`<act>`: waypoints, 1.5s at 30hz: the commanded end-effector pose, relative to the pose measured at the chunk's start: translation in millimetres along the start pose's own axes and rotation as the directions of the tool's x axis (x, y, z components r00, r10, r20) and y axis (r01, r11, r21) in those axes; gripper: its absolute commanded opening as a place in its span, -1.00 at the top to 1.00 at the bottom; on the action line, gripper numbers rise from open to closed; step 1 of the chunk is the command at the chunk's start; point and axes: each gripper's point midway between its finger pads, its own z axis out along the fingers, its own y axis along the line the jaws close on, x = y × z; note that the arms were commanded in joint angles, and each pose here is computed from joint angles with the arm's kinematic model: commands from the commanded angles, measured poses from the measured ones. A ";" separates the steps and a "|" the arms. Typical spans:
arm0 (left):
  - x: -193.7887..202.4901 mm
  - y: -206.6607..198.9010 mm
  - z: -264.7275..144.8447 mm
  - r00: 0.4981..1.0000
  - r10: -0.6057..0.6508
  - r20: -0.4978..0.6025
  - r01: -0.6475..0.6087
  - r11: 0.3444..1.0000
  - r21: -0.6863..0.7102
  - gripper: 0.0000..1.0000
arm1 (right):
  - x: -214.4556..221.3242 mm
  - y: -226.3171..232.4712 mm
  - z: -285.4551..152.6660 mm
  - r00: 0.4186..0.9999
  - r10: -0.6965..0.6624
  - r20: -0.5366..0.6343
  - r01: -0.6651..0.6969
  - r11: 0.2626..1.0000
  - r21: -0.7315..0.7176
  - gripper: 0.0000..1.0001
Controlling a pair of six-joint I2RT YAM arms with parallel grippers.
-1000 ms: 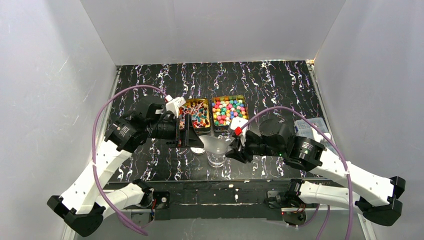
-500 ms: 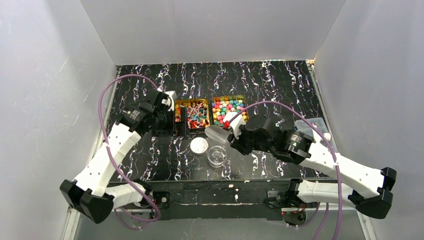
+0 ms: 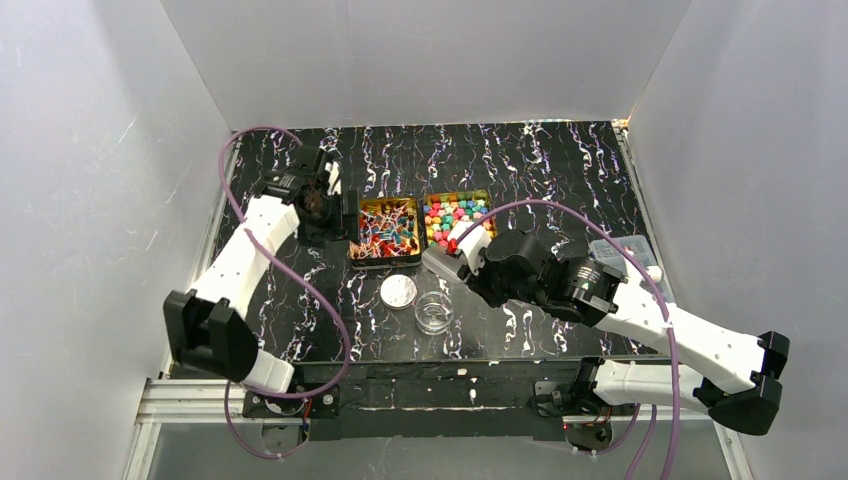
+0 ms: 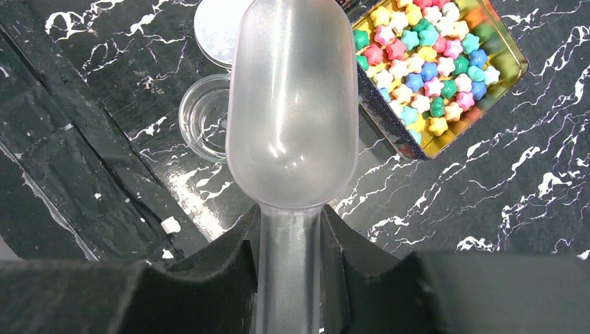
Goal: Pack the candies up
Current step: Move the storage box to the center of the board.
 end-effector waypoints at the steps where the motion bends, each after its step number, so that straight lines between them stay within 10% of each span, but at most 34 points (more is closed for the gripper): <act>1: -25.8 3.7 15.4 1.000 0.017 0.001 -0.017 1.000 -0.025 -0.40 | -22.6 -7.5 -12.2 0.996 0.037 0.082 -0.039 0.999 0.026 0.97; 28: -58.5 25.6 128.8 0.983 -0.027 -0.180 -0.003 0.987 -0.162 0.45 | -14.6 -2.2 -7.9 0.993 0.091 0.078 -0.092 0.996 0.010 0.97; 36: -46.4 22.3 135.6 0.974 -0.033 -0.223 0.003 0.991 -0.135 0.99 | -9.2 -6.6 6.5 0.997 0.080 0.002 -0.080 0.996 0.046 0.97; 45: -22.3 3.2 129.7 0.968 -0.020 -0.249 -0.002 0.996 -0.086 1.00 | -17.6 -13.1 20.3 0.997 0.037 -0.065 -0.034 0.999 0.041 0.97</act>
